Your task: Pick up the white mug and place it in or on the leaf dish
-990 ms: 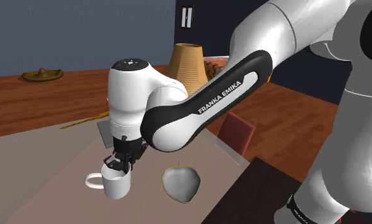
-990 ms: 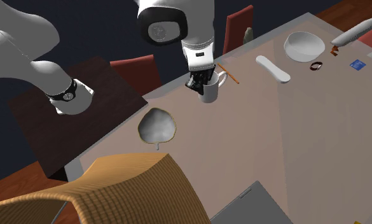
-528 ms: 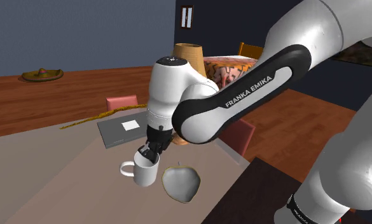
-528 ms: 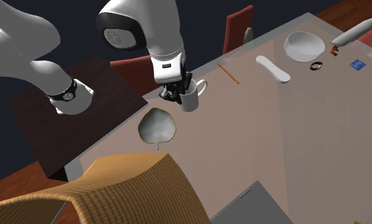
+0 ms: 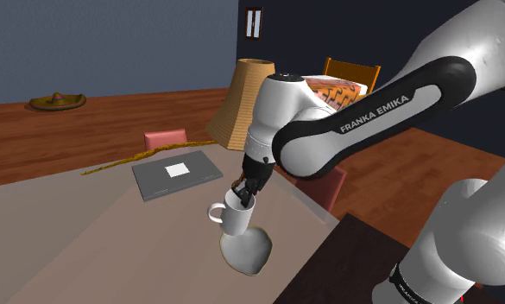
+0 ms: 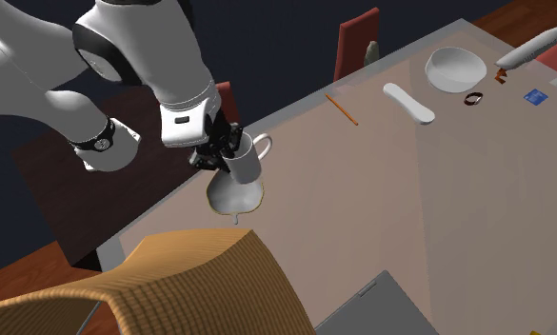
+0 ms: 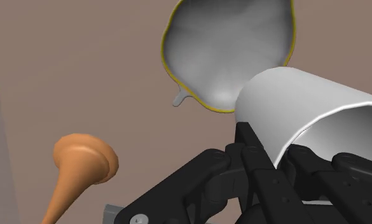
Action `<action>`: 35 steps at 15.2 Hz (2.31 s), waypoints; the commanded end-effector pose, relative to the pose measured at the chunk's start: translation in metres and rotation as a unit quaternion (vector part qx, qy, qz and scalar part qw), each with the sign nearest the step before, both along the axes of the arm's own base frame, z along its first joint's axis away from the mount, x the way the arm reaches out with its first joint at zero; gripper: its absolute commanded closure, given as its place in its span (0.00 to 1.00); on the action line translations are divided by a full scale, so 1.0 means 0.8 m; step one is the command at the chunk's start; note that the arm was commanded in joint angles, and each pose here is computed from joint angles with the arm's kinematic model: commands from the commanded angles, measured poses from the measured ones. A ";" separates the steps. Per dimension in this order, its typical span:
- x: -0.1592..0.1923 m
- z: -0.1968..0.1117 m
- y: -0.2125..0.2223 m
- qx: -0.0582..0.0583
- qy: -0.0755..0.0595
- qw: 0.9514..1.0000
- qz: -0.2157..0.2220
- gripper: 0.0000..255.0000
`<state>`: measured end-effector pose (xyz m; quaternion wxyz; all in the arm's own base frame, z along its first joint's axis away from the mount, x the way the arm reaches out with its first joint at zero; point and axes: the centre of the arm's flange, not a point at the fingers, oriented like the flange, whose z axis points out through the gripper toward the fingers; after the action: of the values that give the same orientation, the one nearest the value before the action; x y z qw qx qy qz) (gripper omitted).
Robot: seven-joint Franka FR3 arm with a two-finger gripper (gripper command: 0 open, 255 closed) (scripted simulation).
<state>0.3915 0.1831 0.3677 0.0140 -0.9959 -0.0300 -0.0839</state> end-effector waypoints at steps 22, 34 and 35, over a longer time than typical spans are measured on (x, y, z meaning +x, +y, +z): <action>-0.005 -0.112 -0.017 0.001 0.000 1.000 0.001 1.00; -0.010 -0.080 -0.018 0.001 0.000 1.000 0.001 0.00; -0.013 -0.064 -0.019 0.001 0.000 1.000 0.001 0.00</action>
<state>0.3841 0.1679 0.3052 0.0141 -0.9958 -0.0313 -0.0849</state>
